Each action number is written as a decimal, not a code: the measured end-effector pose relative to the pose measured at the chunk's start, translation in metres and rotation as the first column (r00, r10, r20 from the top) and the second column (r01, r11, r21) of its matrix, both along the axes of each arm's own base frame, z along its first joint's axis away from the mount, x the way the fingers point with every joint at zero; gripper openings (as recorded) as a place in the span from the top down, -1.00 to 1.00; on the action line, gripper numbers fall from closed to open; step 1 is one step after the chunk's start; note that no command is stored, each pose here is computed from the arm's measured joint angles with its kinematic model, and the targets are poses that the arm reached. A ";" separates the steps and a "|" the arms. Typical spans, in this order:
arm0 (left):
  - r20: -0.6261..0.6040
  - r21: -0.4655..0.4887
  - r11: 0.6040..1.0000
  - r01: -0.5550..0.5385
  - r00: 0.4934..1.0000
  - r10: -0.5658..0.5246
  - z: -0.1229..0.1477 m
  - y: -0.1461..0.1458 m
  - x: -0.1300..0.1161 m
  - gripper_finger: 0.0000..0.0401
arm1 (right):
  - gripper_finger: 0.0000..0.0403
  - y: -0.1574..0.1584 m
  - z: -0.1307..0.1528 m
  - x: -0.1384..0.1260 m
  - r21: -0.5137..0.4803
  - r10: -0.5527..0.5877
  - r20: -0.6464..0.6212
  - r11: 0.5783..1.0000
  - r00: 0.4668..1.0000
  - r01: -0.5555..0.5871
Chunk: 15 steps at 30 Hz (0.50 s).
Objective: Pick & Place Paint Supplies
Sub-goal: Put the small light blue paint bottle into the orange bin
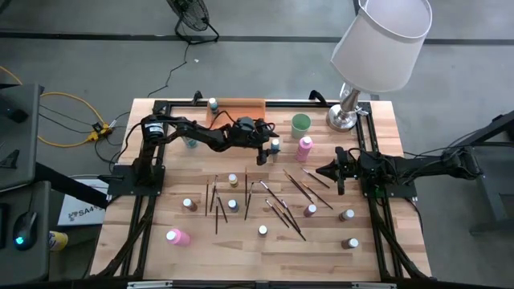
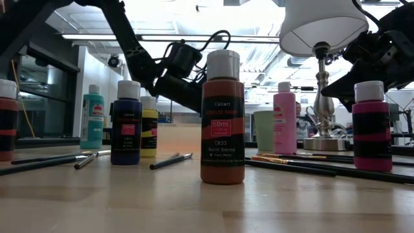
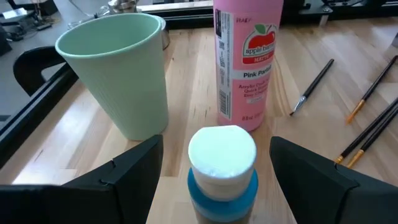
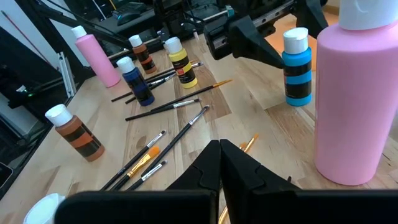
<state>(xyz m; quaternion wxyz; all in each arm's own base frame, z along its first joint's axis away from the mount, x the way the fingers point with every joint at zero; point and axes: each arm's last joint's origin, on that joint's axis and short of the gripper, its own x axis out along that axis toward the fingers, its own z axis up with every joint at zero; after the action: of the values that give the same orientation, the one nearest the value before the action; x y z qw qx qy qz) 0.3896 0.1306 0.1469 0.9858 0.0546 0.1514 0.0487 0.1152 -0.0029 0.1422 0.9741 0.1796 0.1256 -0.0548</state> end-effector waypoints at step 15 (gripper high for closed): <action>-0.005 -0.009 1.000 -0.006 1.000 0.006 0.000 0.001 0.000 0.07 | 0.99 0.000 0.000 0.000 0.000 0.000 0.000 1.000 1.000 0.000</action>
<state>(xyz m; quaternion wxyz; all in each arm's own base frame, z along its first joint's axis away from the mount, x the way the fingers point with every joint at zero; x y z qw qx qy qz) 0.3891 0.1312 0.1467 0.9854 0.0499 0.1543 0.0509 0.1152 -0.0029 0.1422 0.9741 0.1796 0.1257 -0.0548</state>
